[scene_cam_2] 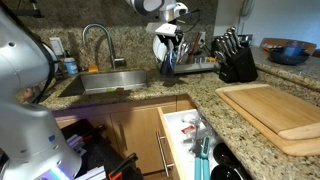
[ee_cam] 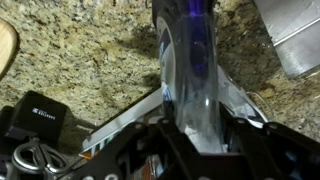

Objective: Put the dish soap beside the faucet

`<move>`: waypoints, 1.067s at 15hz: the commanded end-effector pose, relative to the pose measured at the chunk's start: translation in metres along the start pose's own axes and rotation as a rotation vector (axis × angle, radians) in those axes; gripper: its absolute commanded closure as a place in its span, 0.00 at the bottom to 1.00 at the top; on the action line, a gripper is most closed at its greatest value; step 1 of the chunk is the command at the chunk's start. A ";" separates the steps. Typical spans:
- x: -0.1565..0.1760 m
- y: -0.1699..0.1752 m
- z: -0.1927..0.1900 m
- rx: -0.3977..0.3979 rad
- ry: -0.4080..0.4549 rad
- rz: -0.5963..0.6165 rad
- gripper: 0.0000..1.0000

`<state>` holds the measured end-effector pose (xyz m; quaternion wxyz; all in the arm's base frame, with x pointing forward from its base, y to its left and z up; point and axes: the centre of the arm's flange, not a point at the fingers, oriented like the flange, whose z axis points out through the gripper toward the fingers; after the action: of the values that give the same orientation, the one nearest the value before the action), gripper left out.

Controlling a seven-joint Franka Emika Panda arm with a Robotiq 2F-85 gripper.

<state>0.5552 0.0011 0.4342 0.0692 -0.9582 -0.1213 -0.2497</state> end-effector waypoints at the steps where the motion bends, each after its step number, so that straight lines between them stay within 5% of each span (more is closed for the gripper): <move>1: -0.020 -0.014 -0.082 -0.084 -0.029 -0.085 0.83; 2: -0.019 -0.016 -0.097 -0.107 -0.027 -0.098 0.83; 3: 0.002 -0.008 -0.043 -0.040 -0.022 -0.056 0.58; 7: 0.001 -0.017 -0.082 -0.088 -0.006 -0.077 0.58; 8: 0.000 -0.017 -0.081 -0.086 -0.009 -0.077 0.83; 9: -0.006 -0.011 -0.075 -0.065 -0.015 -0.068 0.83; 16: -0.031 -0.044 0.021 0.255 -0.123 -0.109 0.83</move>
<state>0.5203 0.0276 0.4191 0.1324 -0.9563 -0.1806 -0.1878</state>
